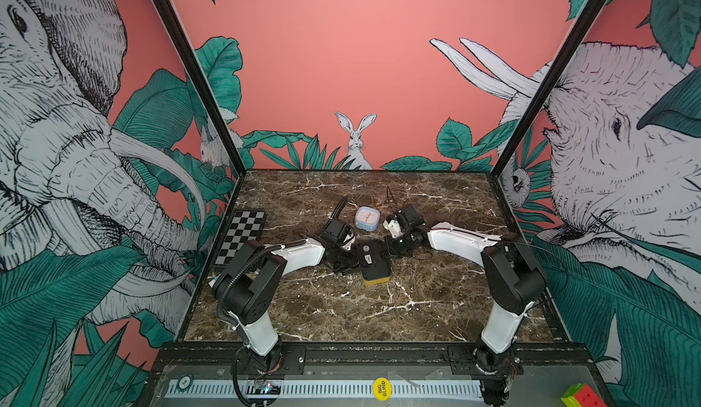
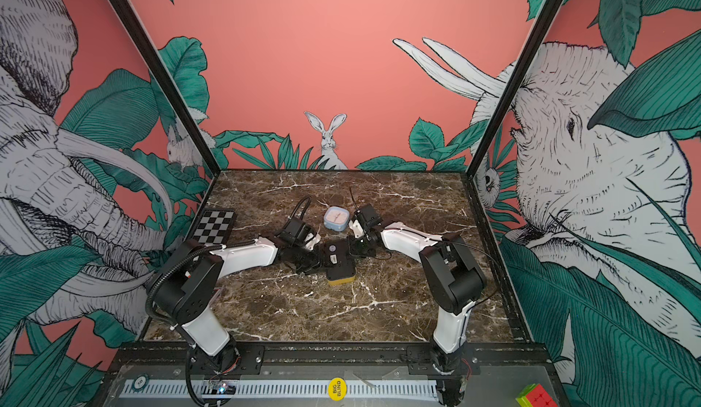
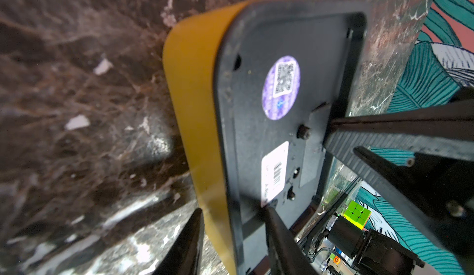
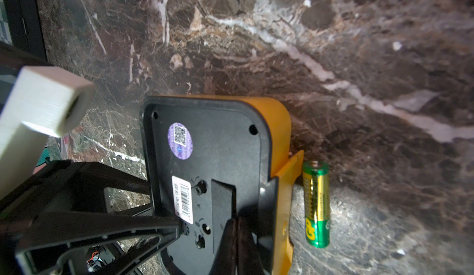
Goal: Insert the battery into the alarm
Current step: Install the cover on the alarm.
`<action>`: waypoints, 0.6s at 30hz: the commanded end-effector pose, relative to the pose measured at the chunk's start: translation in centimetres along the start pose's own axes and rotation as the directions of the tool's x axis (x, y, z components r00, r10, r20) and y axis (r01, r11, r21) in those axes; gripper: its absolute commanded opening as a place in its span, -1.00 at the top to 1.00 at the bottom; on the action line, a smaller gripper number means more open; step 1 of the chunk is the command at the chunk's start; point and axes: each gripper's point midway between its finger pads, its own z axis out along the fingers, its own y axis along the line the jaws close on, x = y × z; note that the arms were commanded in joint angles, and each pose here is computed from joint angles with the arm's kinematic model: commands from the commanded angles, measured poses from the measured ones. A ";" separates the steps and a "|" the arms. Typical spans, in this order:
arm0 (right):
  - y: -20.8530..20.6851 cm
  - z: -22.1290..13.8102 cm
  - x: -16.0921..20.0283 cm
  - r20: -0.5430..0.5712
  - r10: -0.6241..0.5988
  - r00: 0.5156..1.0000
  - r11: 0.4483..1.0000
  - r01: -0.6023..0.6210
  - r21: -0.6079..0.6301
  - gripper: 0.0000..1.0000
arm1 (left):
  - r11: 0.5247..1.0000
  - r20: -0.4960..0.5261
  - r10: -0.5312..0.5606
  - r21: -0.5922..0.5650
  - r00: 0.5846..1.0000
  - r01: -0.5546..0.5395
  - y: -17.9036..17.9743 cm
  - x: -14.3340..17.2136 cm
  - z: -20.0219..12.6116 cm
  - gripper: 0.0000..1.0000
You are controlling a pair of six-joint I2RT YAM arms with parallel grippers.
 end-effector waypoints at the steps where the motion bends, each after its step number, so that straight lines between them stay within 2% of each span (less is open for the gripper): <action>1: 0.6 0.2 -0.6 0.002 0.000 1.000 1.000 0.000 -0.018 1.00 | 1.000 -0.008 -0.012 -0.029 1.000 0.012 0.6 0.2 0.4 0.17; 7: 0.3 0.1 -0.3 0.001 0.000 1.000 1.000 0.000 0.001 1.00 | 0.999 -0.009 -0.012 -0.030 1.000 0.012 0.6 0.2 0.4 0.18; 13: 0.1 -0.7 -0.5 0.024 -0.002 1.000 0.999 0.001 0.035 0.59 | 0.999 -0.004 -0.011 -0.033 1.000 0.011 0.6 0.3 0.3 0.18; 18: -0.1 -1.5 -0.7 0.052 -0.005 0.999 0.998 0.002 0.064 0.39 | 0.999 0.003 -0.013 -0.036 1.000 0.013 0.7 0.3 0.1 0.18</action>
